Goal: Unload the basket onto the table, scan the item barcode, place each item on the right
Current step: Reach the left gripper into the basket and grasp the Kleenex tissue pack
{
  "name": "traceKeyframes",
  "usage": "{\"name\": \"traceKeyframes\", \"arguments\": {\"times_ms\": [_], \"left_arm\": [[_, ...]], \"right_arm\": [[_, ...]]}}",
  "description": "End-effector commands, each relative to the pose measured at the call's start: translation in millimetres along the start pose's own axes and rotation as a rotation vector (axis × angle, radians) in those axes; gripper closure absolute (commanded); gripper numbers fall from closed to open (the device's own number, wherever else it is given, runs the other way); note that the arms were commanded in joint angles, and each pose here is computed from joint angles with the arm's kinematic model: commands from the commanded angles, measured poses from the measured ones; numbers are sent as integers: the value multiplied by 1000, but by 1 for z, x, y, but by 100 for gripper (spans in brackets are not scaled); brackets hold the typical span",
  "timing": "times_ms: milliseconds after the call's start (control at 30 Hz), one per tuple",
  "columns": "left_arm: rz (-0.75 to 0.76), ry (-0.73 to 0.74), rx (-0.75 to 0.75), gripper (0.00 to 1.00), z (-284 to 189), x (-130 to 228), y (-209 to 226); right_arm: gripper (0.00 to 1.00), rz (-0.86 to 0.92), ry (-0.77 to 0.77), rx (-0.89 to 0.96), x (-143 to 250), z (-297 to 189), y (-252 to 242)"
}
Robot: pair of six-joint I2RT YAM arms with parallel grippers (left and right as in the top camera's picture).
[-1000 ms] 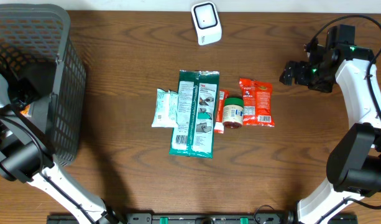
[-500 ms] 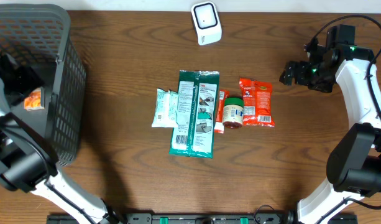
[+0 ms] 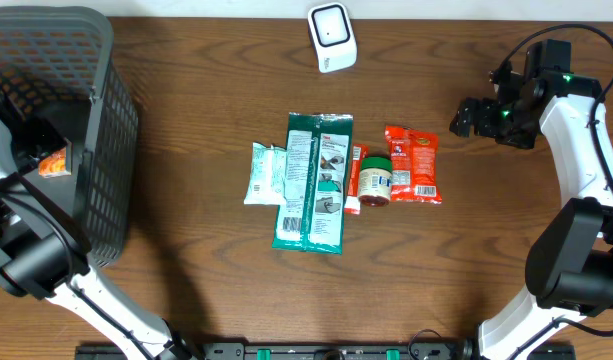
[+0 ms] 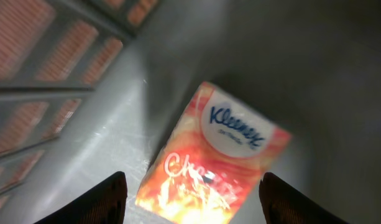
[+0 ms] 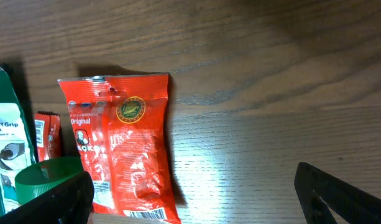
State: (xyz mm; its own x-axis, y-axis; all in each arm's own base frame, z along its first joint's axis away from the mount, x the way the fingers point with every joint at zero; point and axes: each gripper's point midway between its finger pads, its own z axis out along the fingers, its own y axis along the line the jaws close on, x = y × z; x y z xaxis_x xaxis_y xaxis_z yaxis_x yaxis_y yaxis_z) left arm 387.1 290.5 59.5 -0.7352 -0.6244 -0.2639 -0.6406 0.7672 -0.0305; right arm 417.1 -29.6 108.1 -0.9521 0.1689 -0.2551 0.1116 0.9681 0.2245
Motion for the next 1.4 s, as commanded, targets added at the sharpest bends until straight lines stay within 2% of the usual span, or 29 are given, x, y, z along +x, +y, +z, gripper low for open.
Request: {"name": "traceKeyframes", "arguments": {"times_ms": [0,333,600,667,733,867,933,1033,1367], "left_arm": [[7,55,29,31,12,13,-4],[-34,95,299,37,0,21,-50],[-71,15,255,36,-29,6,-37],[-142,-2,221,35,-37,2,-27],[-235,16,188,30,-38,6,-16],[-297,33,182,30,-31,10,-7],[-305,32,180,32,-25,12,-3],[-311,26,180,45,-15,15,-1],[-301,-4,228,47,12,21,-10]], "right_arm": [[1,-4,-14,-4,-1,-6,0],[1,-4,-14,-4,-1,-6,0],[1,-4,-14,-4,-1,-6,0],[1,-4,-14,-4,-1,-6,0],[1,-4,-14,-4,-1,-6,0],[1,-4,-14,-4,-1,-6,0],[1,-4,-14,-4,-1,-6,0],[1,-4,-14,-4,-1,-6,0],[1,-4,-14,-4,-1,-6,0]]}}
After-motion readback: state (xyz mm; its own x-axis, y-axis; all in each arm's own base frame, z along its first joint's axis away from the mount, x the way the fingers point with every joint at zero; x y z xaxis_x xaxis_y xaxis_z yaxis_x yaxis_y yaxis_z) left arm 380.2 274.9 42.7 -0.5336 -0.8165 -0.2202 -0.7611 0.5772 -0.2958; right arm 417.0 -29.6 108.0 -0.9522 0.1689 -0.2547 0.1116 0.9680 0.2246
